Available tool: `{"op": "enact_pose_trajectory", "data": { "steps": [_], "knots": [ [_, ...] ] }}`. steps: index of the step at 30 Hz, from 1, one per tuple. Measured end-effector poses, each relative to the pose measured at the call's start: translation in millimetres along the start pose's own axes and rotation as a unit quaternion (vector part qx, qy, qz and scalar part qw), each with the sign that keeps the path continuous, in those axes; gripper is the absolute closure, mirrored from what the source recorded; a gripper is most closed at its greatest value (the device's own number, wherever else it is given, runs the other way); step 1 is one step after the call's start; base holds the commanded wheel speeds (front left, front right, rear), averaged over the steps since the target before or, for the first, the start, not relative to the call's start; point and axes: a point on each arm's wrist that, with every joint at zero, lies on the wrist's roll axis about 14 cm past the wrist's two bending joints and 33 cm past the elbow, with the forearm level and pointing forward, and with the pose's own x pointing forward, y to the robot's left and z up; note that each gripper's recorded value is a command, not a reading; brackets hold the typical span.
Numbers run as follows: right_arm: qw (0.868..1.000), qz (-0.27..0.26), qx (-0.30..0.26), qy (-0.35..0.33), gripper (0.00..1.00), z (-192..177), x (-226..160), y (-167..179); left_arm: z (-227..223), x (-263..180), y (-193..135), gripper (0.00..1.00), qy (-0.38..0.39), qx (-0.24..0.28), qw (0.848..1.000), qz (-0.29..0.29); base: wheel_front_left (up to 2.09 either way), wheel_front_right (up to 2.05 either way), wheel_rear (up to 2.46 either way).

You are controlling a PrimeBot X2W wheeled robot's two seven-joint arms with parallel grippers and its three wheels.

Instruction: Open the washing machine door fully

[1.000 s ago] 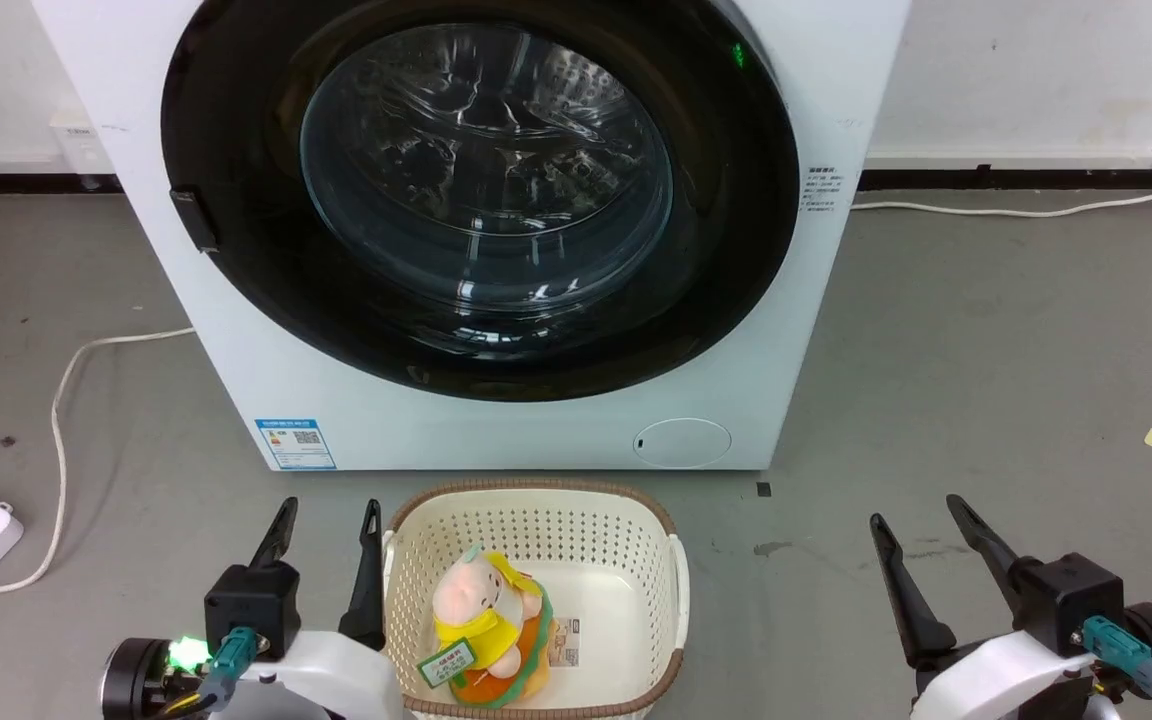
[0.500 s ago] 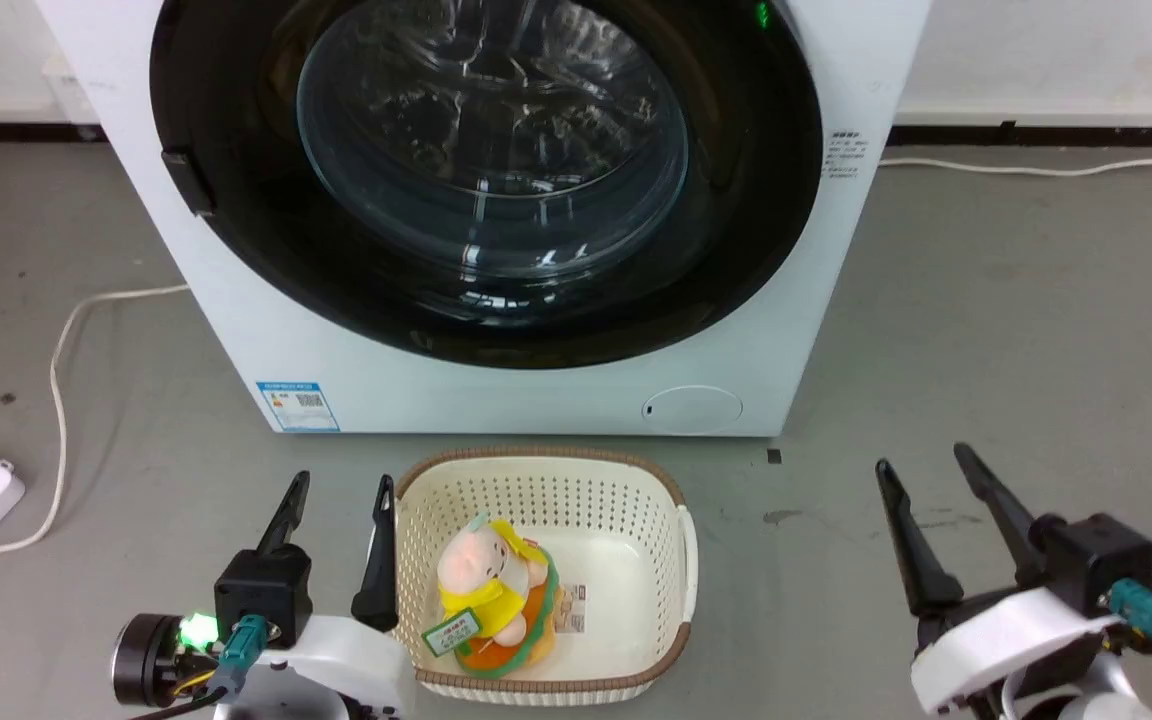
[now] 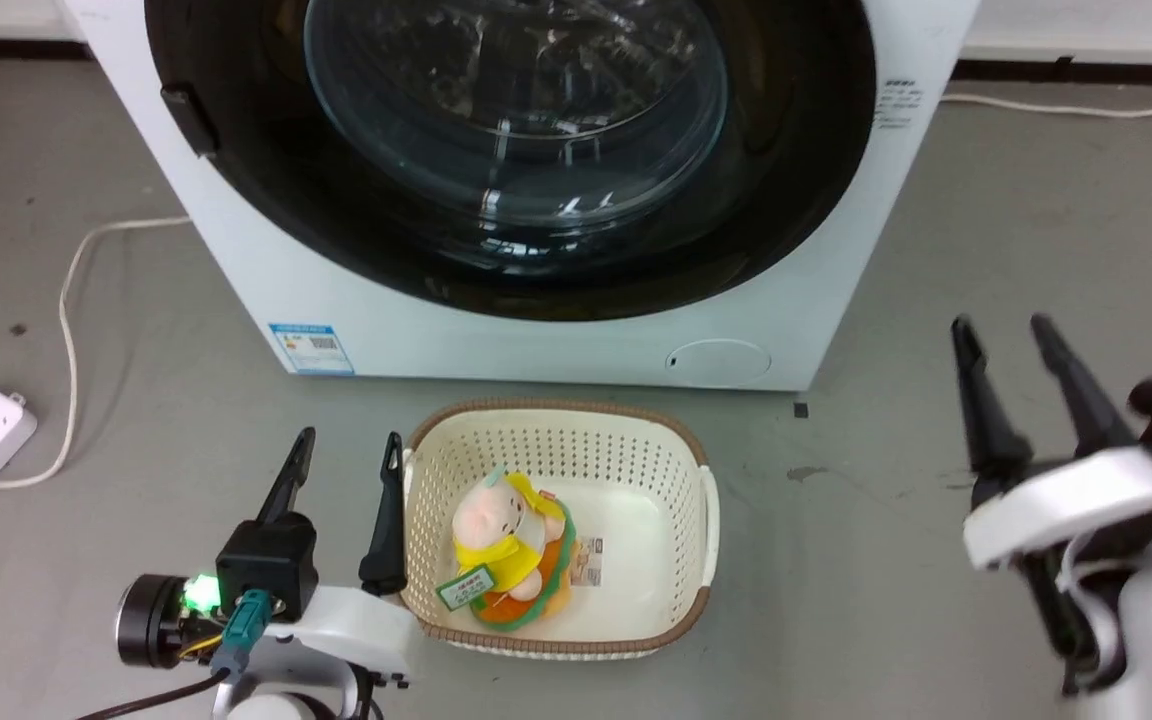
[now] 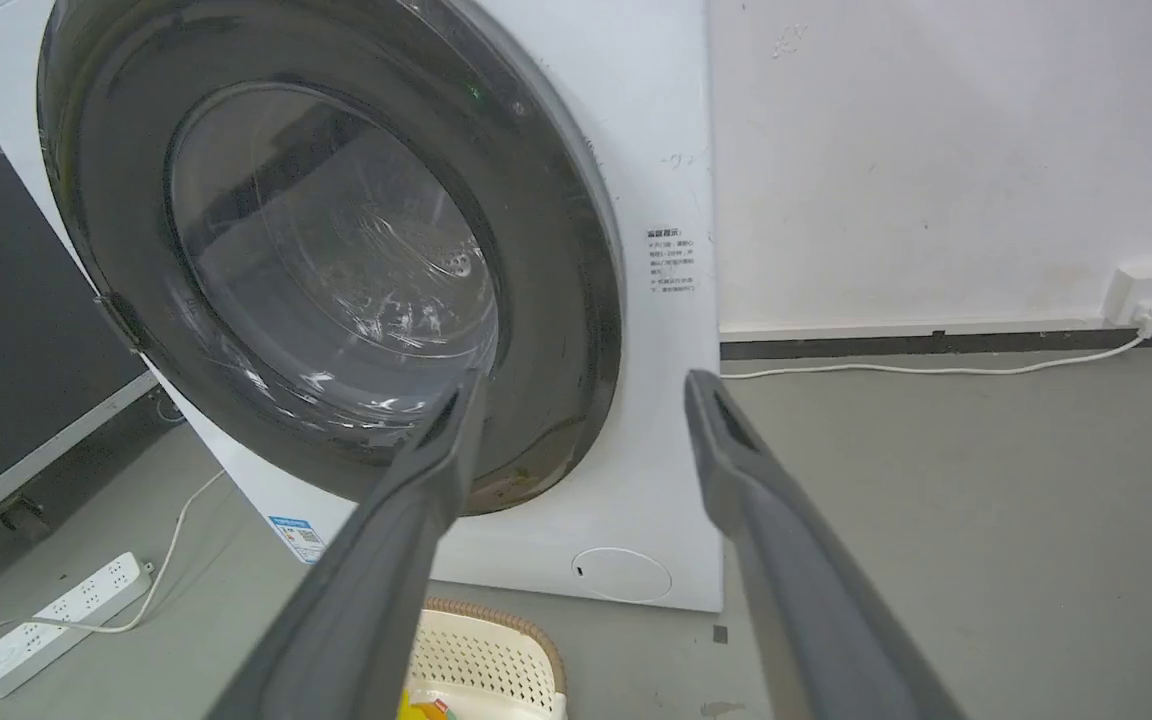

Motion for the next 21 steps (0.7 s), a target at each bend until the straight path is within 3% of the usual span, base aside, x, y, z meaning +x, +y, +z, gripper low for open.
{"op": "enact_pose_trajectory", "data": {
  "steps": [10, 12, 14, 21],
  "knots": [
    [0.997, -0.013, 0.080, -0.004, 0.00, 12, 48, -11, -4, 9, 2, 0.00, -0.002, 0.002, 1.000, 0.003, 0.00, 0.00, 0.00],
    [0.993, -0.022, 0.117, -0.004, 0.00, 14, 70, -18, -6, 13, 5, 0.00, -0.003, 0.002, 1.000, 0.010, 0.00, 0.00, 0.00],
    [0.991, -0.025, 0.133, -0.005, 1.00, 15, 80, -21, -8, 14, 6, 0.00, -0.002, 0.002, 1.000, 0.011, 0.00, 0.00, 0.00],
    [0.980, -0.041, 0.197, 0.002, 1.00, 13, 112, -31, -14, 18, 7, 0.00, 0.003, 0.004, 1.000, 0.014, 0.00, 0.00, 0.00]
  ]
}}
